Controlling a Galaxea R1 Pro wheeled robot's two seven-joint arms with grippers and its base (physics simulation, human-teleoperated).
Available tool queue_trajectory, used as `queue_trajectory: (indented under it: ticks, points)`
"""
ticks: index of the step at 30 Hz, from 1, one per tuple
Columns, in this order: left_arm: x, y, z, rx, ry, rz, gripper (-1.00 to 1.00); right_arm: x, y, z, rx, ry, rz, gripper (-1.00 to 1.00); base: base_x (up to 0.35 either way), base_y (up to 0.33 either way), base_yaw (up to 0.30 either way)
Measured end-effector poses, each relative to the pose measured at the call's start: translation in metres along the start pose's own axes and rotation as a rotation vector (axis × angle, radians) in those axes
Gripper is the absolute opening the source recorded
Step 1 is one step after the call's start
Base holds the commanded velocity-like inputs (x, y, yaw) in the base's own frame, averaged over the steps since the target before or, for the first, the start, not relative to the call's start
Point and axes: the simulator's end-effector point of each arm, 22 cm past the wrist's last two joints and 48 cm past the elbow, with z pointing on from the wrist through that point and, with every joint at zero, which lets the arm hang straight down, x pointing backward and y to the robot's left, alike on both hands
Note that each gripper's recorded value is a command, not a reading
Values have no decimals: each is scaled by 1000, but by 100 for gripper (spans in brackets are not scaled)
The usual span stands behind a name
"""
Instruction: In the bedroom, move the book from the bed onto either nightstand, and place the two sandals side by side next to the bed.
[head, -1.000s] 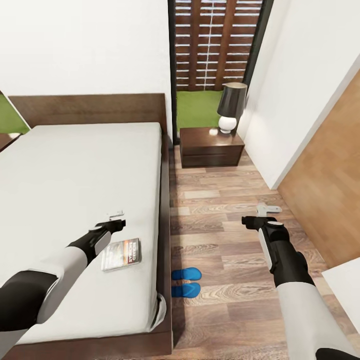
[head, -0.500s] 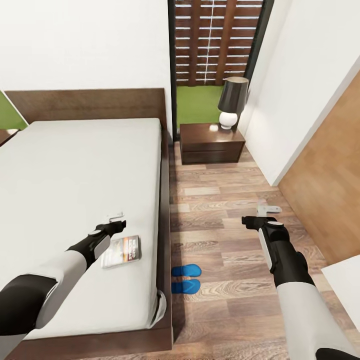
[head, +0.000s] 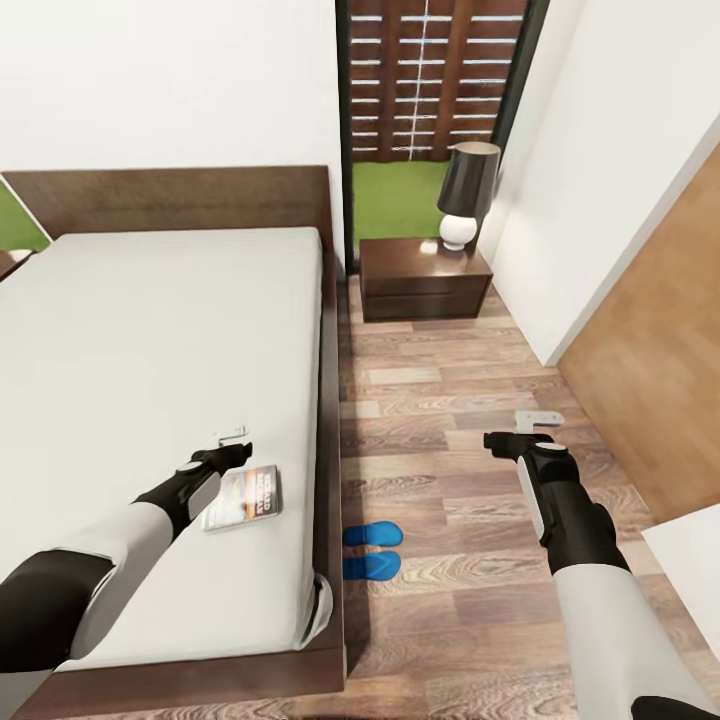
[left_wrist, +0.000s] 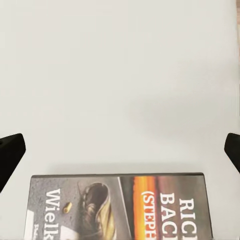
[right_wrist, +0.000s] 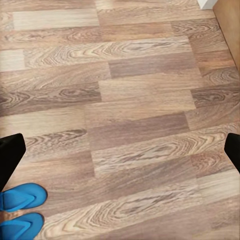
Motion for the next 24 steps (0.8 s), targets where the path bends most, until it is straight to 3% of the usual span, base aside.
queue_trajectory:
  ticks: [9,17,24]
  points:
    - [10,2,4,-4,22,7,100,9,2,6,-2,17,-4,100,0,0,0]
    - [34,2,3,-4,137,21,100,10,2,6,-2,17,-5,100,0,0,0]
    - [27,-3,2,6,159,25,100,10,4,7,-11,15,-6,100,0,0,0]
